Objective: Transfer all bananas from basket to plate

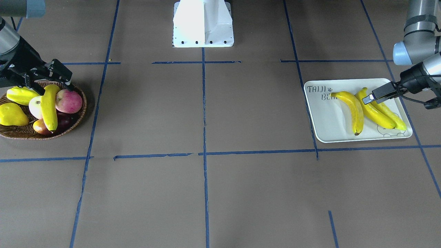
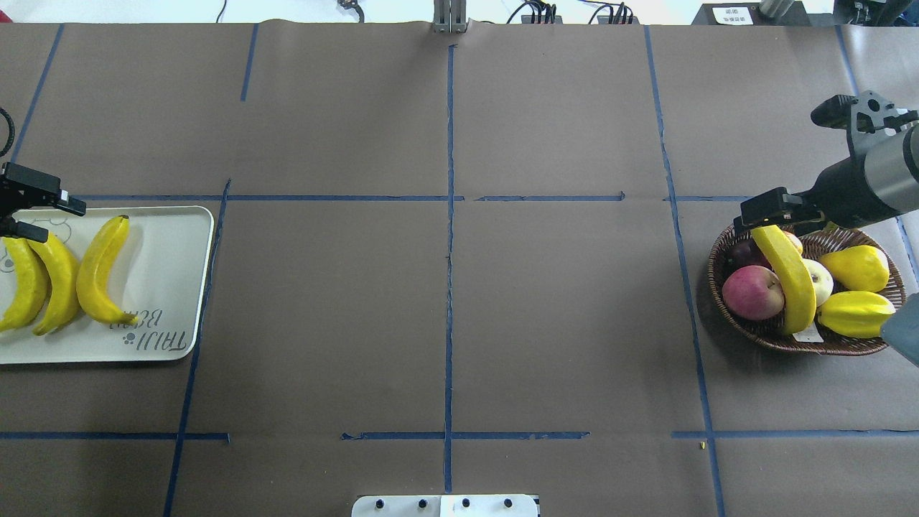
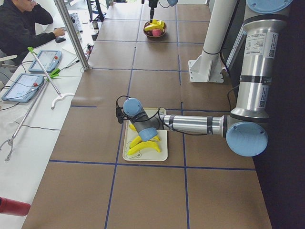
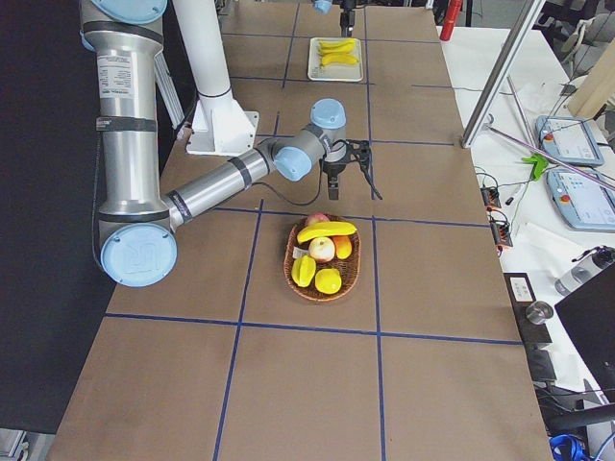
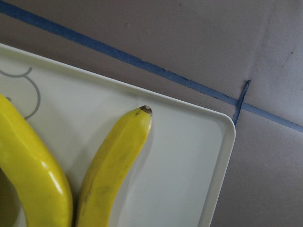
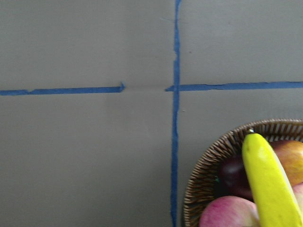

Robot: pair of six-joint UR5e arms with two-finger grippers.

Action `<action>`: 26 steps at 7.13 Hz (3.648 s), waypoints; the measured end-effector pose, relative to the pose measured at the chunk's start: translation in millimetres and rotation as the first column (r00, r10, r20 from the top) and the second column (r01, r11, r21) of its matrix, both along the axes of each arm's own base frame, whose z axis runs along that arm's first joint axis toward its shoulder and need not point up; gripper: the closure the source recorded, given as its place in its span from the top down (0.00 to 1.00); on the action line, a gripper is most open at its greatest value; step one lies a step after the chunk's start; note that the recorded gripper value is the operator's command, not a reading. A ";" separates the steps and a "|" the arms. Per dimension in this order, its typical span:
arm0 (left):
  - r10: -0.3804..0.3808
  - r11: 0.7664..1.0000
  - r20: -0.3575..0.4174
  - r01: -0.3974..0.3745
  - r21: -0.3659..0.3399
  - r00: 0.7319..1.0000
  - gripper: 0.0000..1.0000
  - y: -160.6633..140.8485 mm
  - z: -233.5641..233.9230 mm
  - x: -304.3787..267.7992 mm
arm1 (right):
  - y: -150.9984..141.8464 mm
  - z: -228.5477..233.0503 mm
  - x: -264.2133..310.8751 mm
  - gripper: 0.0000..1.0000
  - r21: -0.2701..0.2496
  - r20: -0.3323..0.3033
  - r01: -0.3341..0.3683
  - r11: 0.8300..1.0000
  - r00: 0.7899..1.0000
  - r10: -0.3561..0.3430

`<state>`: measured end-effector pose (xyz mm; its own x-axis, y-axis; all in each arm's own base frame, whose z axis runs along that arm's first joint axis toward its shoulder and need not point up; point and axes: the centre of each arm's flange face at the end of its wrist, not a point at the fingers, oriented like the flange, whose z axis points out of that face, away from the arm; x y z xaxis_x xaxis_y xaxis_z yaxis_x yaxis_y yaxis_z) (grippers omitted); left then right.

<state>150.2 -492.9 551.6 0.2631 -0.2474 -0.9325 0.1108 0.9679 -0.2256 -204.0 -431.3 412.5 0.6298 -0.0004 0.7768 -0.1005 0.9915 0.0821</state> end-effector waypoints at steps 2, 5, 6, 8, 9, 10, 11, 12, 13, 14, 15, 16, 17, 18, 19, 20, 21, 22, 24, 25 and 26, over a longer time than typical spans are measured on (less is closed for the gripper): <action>-0.002 1.000 -0.004 0.002 0.011 1.000 1.00 -4.1 -6.7 1.0 | 13.3 45.8 -3.4 0.99 0.010 -0.121 0.017 1.000 0.993 -0.016; -0.002 1.000 -0.007 0.002 0.017 1.000 1.00 -6.3 -10.0 1.7 | 19.8 79.7 -26.3 0.73 0.005 -0.189 0.084 0.996 0.979 -0.081; -0.002 1.000 -0.008 0.002 0.019 1.000 1.00 -7.4 -11.5 2.1 | 21.6 83.7 -28.3 0.31 0.006 -0.192 0.101 0.995 0.977 -0.098; -0.002 1.000 -0.009 0.002 0.022 1.000 1.00 -8.5 -13.1 2.6 | 23.8 85.6 -28.9 0.00 0.007 -0.187 0.121 0.993 0.975 -0.118; -0.002 1.000 -0.009 0.002 0.023 1.000 1.00 -8.8 -13.6 2.8 | 24.3 86.0 -28.0 0.00 0.011 -0.184 0.132 0.991 0.975 -0.128; -0.002 1.000 -0.009 0.002 0.023 1.000 1.00 -9.1 -14.0 2.8 | 25.7 85.1 -25.5 0.00 0.017 -0.181 0.139 0.990 0.974 -0.134; -0.002 1.000 -0.009 0.002 0.023 1.000 1.00 -9.2 -14.1 2.9 | 28.4 82.1 -19.4 0.00 0.024 -0.177 0.137 0.990 0.975 -0.131; -0.002 1.000 -0.010 0.002 0.024 1.000 1.00 -9.2 -14.3 2.9 | 31.3 74.7 -8.4 0.00 0.036 -0.170 0.124 0.992 0.979 -0.116; -0.001 1.000 -0.011 0.002 0.026 1.000 1.00 -9.7 -15.2 3.1 | 34.4 57.7 6.0 0.00 0.057 -0.146 0.106 0.993 0.984 -0.097; -0.004 1.000 -0.013 0.004 0.022 1.000 1.00 -11.1 -17.8 3.8 | 35.5 33.9 21.4 0.00 0.075 -0.093 0.093 0.993 0.992 -0.086; -0.011 1.000 -0.020 0.011 0.009 1.000 1.00 -15.6 -25.4 6.3 | 31.1 3.4 30.0 0.00 0.099 -0.014 0.091 0.991 0.996 -0.090; -0.021 1.000 -0.030 0.021 -0.008 0.999 1.00 -22.2 -37.3 10.2 | 21.4 -33.8 20.9 0.00 0.142 0.059 0.104 0.984 0.992 -0.113; -0.037 0.999 -0.042 0.036 -0.030 0.998 1.00 -28.8 -51.7 14.2 | 8.5 -76.5 -8.2 0.00 0.171 0.125 0.110 0.979 0.983 -0.133; -0.057 0.997 -0.055 0.055 -0.051 0.997 1.00 -33.3 -67.0 16.8 | 0.1 -121.6 -45.9 0.01 0.162 0.189 0.093 0.982 0.974 -0.123; -0.076 0.995 -0.071 0.071 -0.068 0.995 1.00 -37.2 -86.6 19.1 | 2.8 -168.5 -87.4 0.01 0.140 0.246 0.052 0.989 0.966 -0.085; -0.096 0.993 -0.094 0.088 -0.083 0.991 1.00 -43.7 -113.8 22.0 | 19.5 -205.5 -128.5 0.01 0.129 0.299 -0.002 0.992 0.953 -0.037; -0.124 0.989 -0.122 0.112 -0.098 0.985 1.00 -49.8 -148.2 28.1 | 45.8 -230.7 -166.8 0.01 0.122 0.368 -0.062 0.991 0.930 0.013; -0.155 0.983 -0.153 0.137 -0.120 0.976 1.00 -49.1 -187.9 48.6 | 73.5 -245.8 -196.8 0.01 0.116 0.437 -0.112 0.987 0.898 0.051; -0.192 0.972 -0.230 0.152 -0.178 0.954 1.00 -29.9 -267.4 121.0 | 107.0 -259.6 -227.5 0.01 0.111 0.509 -0.132 0.985 0.859 0.057; -0.178 0.973 -0.268 0.129 -0.191 0.947 0.99 -19.0 -299.3 150.8 | 113.7 -263.5 -233.9 0.01 0.112 0.521 -0.127 0.986 0.852 0.050; -0.143 0.980 -0.302 0.093 -0.174 0.942 0.99 -7.7 -326.8 175.1 | 116.4 -265.5 -237.6 0.01 0.112 0.525 -0.122 0.986 0.850 0.046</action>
